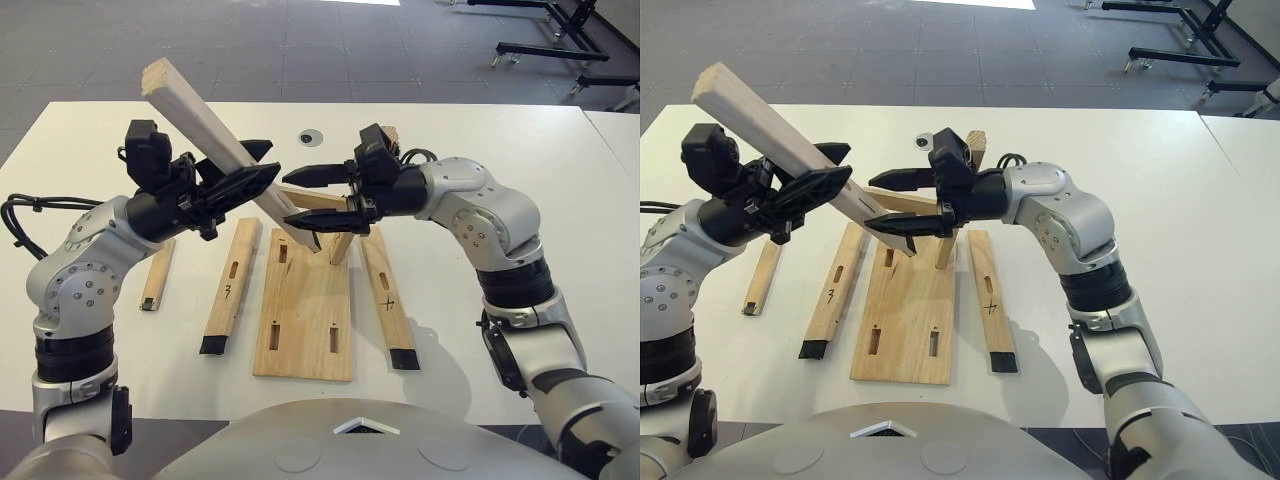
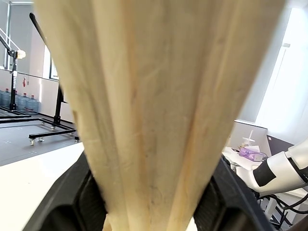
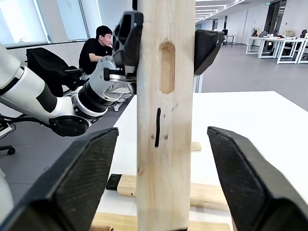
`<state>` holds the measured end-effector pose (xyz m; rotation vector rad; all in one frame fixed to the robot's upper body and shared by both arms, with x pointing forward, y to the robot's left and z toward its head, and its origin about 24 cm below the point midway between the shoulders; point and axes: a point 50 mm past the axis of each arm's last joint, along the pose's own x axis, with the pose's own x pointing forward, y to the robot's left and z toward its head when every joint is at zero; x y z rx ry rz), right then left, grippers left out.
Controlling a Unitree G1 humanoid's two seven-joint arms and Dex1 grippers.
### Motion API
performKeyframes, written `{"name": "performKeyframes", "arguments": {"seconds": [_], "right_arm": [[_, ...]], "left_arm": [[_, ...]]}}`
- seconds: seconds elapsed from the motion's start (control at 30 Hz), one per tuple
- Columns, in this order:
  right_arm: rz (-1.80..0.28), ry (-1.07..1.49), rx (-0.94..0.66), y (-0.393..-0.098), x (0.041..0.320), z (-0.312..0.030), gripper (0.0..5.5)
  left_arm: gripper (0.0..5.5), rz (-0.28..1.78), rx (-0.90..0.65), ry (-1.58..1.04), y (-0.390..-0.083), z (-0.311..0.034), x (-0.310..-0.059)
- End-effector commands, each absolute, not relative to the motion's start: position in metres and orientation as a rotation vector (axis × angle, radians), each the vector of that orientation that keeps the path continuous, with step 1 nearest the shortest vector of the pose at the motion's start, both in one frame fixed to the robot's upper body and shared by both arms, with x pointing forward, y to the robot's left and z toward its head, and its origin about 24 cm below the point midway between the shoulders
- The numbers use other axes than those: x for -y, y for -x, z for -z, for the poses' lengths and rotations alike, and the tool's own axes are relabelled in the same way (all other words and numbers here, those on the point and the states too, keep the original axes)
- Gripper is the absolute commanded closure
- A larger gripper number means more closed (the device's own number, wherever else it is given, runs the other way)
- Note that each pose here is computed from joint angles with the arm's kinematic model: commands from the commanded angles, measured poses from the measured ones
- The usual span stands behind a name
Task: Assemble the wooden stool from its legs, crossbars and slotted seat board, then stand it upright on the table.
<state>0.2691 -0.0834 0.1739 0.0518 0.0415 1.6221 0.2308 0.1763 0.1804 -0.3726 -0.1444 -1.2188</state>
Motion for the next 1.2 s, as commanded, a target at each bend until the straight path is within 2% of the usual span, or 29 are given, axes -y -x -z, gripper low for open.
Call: {"name": "performKeyframes", "arguments": {"seconds": [0.03, 0.2, 0.4, 0.57, 0.73, 0.87, 0.97, 1.03, 1.2], "right_arm": [[-1.586, -0.065, -0.032, -0.273, 0.100, -0.179, 1.37], [-1.522, -0.098, 0.073, -0.282, 0.122, -0.204, 0.60], [-1.497, -0.139, 0.183, -0.288, 0.129, -0.229, 0.60], [-1.493, -0.176, 0.270, -0.291, 0.126, -0.247, 0.60], [-1.358, -0.244, 0.309, -0.309, 0.138, -0.257, 0.60], [-1.343, -0.243, 0.300, -0.311, 0.139, -0.255, 0.60], [-1.343, -0.236, 0.295, -0.310, 0.138, -0.255, 0.60], [-1.344, -0.233, 0.290, -0.310, 0.136, -0.254, 0.60], [-1.349, -0.226, 0.277, -0.311, 0.134, -0.251, 0.60]], "left_arm": [[3.46, 1.186, 0.157, 0.369, -0.229, -0.180, -0.187], [3.47, 1.170, 0.135, 0.352, -0.221, -0.181, -0.205], [3.47, 1.098, -0.019, 0.148, -0.224, -0.165, -0.226], [3.47, 1.007, -0.039, 0.045, -0.238, -0.152, -0.228], [3.47, 0.897, 0.124, -0.046, -0.250, -0.151, -0.230], [3.47, 0.808, 0.244, -0.062, -0.260, -0.150, -0.230], [3.47, 0.755, 0.270, -0.121, -0.270, -0.146, -0.227], [3.47, 0.771, 0.274, -0.120, -0.274, -0.142, -0.225], [3.47, 0.974, 0.350, 0.061, -0.277, -0.139, -0.225]]}}
